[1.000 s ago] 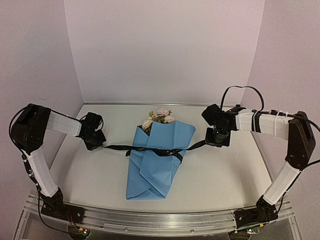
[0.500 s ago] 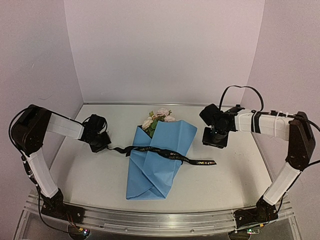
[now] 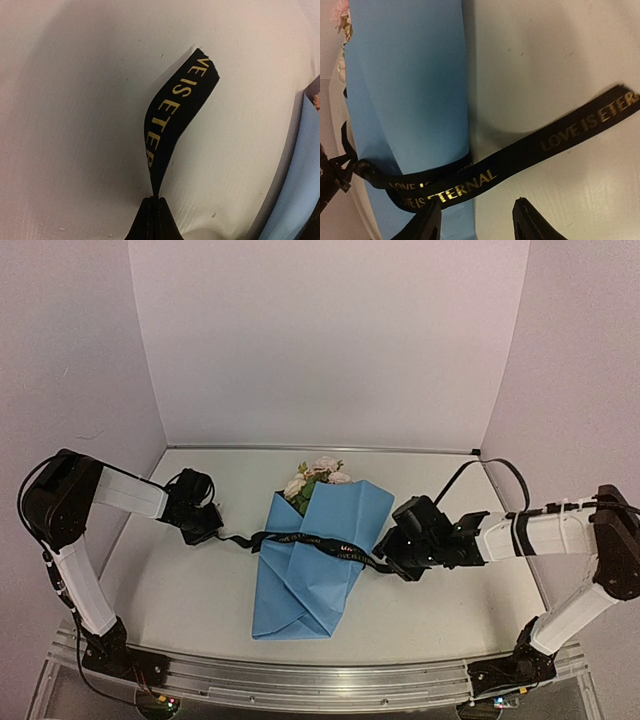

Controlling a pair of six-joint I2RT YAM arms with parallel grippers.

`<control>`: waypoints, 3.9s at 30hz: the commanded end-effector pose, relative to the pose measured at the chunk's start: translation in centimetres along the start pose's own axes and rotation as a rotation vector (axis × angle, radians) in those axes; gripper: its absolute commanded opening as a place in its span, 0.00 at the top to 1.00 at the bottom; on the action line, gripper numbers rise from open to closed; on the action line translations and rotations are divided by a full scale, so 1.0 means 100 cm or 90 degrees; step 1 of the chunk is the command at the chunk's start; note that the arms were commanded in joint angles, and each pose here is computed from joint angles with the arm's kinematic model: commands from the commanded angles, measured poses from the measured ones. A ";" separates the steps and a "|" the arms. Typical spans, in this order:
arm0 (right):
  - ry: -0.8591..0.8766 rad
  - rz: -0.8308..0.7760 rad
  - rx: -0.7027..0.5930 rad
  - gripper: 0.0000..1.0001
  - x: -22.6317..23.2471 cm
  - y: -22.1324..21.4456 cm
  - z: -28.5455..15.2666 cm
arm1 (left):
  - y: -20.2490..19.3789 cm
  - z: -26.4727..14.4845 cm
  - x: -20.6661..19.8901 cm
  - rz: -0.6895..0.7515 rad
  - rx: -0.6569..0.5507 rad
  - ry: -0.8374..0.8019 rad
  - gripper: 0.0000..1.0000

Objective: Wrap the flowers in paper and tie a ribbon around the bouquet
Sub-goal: Tie the ribbon around the folded bouquet.

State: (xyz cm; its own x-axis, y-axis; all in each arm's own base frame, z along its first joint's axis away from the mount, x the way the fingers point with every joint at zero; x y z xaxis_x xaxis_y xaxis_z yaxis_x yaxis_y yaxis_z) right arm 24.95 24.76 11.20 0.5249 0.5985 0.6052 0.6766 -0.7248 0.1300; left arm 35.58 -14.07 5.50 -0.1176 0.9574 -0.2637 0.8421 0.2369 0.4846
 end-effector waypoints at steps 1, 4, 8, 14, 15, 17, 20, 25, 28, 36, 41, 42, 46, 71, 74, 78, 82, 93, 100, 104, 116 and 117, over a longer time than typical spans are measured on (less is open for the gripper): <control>0.162 0.178 0.020 0.45 0.030 -0.011 0.008 | 0.009 -0.007 -0.007 0.008 -0.025 -0.027 1.00; 0.172 0.217 0.011 0.40 0.024 -0.010 0.018 | 0.009 -0.008 -0.008 0.015 -0.026 -0.030 1.00; 0.174 0.274 0.020 0.35 0.014 -0.013 0.036 | 0.010 -0.009 -0.009 0.024 -0.029 -0.035 1.00; 0.194 0.353 0.044 0.36 0.003 -0.019 0.060 | 0.012 -0.013 -0.010 0.036 -0.033 -0.038 1.00; 0.197 0.357 0.040 0.38 0.001 -0.018 0.061 | 0.013 -0.014 -0.010 0.038 -0.035 -0.038 1.00; 0.208 0.360 0.035 0.39 -0.001 -0.016 0.059 | 0.014 -0.016 -0.011 0.040 -0.037 -0.038 1.00; 0.208 0.364 0.029 0.39 -0.007 -0.014 0.054 | 0.015 -0.017 -0.011 0.041 -0.041 -0.038 1.00; 0.210 0.357 0.016 0.48 -0.010 -0.010 0.051 | 0.017 -0.015 -0.012 0.040 -0.041 -0.039 1.00; 0.212 0.344 -0.002 0.56 -0.012 -0.003 0.053 | 0.017 -0.014 -0.013 0.041 -0.040 -0.038 1.00; 0.240 0.300 -0.036 0.75 -0.002 0.012 0.041 | 0.018 -0.014 -0.011 0.038 -0.040 -0.031 1.00; 0.228 0.260 -0.031 0.65 0.008 0.011 0.035 | 0.018 -0.014 -0.010 0.037 -0.043 -0.029 1.00; 0.225 0.256 -0.028 0.61 0.008 0.010 0.035 | 0.018 -0.014 -0.010 0.036 -0.043 -0.029 1.00; 0.214 0.256 -0.034 0.61 0.001 0.010 0.035 | 0.017 -0.013 -0.009 0.036 -0.042 -0.027 1.00; 0.092 0.049 -0.152 1.00 0.033 0.053 -0.019 | 0.036 -0.058 0.022 -0.065 -0.103 -0.019 1.00; 0.063 0.060 -0.151 1.00 0.017 0.068 -0.018 | 0.037 -0.070 0.032 -0.092 -0.124 -0.008 1.00; 0.039 0.065 -0.145 1.00 -0.006 0.075 -0.019 | 0.031 -0.081 0.042 -0.119 -0.135 0.002 1.00; 0.008 0.084 -0.141 1.00 -0.032 0.084 -0.017 | 0.023 -0.085 0.054 -0.162 -0.147 -0.001 1.00; -0.032 0.133 -0.176 1.00 -0.063 0.129 -0.031 | 0.041 -0.076 0.100 -0.252 -0.154 -0.009 1.00; -0.059 0.172 -0.191 1.00 -0.081 0.153 -0.033 | 0.042 -0.072 0.125 -0.299 -0.154 0.004 1.00; -0.068 0.190 -0.194 1.00 -0.090 0.164 -0.034 | 0.040 -0.069 0.135 -0.312 -0.147 0.012 1.00; -0.096 0.243 -0.217 1.00 -0.125 0.187 -0.042 | 0.039 -0.072 0.169 -0.345 -0.152 0.044 1.00; -0.095 0.246 -0.217 1.00 -0.127 0.188 -0.043 | 0.040 -0.072 0.171 -0.347 -0.152 0.044 1.00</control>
State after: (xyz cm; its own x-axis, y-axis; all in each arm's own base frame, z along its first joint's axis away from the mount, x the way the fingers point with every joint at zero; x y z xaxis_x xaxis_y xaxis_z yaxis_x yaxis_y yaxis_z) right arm 29.47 4.16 9.54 0.7656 0.2962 0.5710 0.2658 -0.9540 0.1386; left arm 32.94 2.05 8.70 -0.5096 0.7040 -0.4947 0.5634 0.7075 0.4265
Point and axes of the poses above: each gripper's point midway between its finger pads, its own z axis out along the fingers, its own x axis along the line the jaws close on, y = z × x, the point moved 5 cm from there along -z, back along the fingers, and after that the axes turned 15 degrees about z, right-handed, at the moved point
